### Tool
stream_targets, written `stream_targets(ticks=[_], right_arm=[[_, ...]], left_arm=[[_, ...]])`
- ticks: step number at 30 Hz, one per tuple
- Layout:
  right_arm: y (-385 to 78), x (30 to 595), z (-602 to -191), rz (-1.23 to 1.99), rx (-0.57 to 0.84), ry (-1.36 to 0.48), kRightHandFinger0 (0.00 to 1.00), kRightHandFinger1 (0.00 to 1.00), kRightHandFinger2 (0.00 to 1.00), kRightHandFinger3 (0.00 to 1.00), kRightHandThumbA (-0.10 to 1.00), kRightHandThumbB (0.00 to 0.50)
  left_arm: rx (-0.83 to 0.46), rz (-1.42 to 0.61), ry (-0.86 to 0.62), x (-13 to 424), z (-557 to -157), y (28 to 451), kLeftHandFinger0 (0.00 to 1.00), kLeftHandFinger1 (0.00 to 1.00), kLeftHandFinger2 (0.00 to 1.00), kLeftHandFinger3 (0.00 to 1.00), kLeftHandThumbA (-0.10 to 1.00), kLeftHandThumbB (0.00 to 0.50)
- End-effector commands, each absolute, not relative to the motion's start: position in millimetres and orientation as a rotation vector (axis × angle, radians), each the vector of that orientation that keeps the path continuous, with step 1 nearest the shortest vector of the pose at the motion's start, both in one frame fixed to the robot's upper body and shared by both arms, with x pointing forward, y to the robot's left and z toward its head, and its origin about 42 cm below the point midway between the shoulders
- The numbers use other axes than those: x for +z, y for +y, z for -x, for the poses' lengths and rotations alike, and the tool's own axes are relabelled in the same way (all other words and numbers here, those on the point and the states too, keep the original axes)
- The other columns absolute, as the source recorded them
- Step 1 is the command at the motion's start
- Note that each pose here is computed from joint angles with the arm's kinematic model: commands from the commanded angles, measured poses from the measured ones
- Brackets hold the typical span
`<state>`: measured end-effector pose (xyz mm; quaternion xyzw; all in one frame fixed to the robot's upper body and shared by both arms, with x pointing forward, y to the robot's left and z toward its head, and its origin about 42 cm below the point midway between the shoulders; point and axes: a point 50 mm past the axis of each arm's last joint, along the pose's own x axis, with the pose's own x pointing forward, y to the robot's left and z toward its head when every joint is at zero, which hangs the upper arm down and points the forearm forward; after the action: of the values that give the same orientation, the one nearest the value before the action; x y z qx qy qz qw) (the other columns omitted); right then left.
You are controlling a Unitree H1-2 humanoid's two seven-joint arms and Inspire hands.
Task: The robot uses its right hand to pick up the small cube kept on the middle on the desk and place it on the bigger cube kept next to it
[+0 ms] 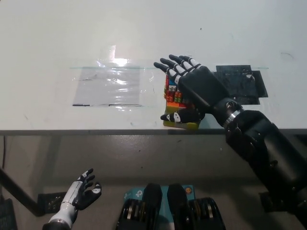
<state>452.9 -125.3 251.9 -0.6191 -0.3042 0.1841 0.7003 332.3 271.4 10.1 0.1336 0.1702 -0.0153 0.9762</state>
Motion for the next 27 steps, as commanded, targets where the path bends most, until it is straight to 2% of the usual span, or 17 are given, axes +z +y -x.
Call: stream_targets(ticks=[1,7,11,16,21,24,27], right_arm=[[-125,261,-452,1.380,0.424,-0.657,0.92,1.00,1.00,1.00,1.00,0.494],[-129,263,-448,1.370,0.422,-0.664,0.90,1.00,1.00,1.00,1.00,0.483],[-131,268,-444,1.373,0.415,-0.685,0.94,1.00,1.00,1.00,1.00,0.490],[-135,290,-431,1.366,0.400,-0.743,1.00,1.00,1.00,1.00,1.00,0.500],[-135,310,-419,1.371,0.401,-0.770,1.00,1.00,1.00,1.00,0.97,0.498],[-135,328,-410,1.376,0.372,-0.834,1.00,1.00,1.00,1.00,0.95,0.500],[-135,335,-406,1.402,0.346,-0.874,1.00,1.00,1.00,1.00,0.99,0.500]], left_arm=[[-0.030,-0.290,0.295,20,-338,277,1.00,1.00,1.00,1.00,0.29,0.296],[-0.023,-0.273,0.302,17,-336,276,1.00,1.00,1.00,1.00,0.28,0.298],[-0.025,-0.283,0.311,16,-334,276,1.00,1.00,1.00,1.00,0.29,0.293],[-0.022,-0.272,0.314,12,-329,276,1.00,1.00,1.00,1.00,0.32,0.316],[-0.014,-0.281,0.337,8,-323,275,1.00,1.00,1.00,1.00,0.34,0.311],[-0.012,-0.272,0.342,6,-319,273,1.00,1.00,1.00,1.00,0.31,0.301],[-0.013,-0.269,0.346,1,-312,273,1.00,1.00,1.00,1.00,0.30,0.301]])
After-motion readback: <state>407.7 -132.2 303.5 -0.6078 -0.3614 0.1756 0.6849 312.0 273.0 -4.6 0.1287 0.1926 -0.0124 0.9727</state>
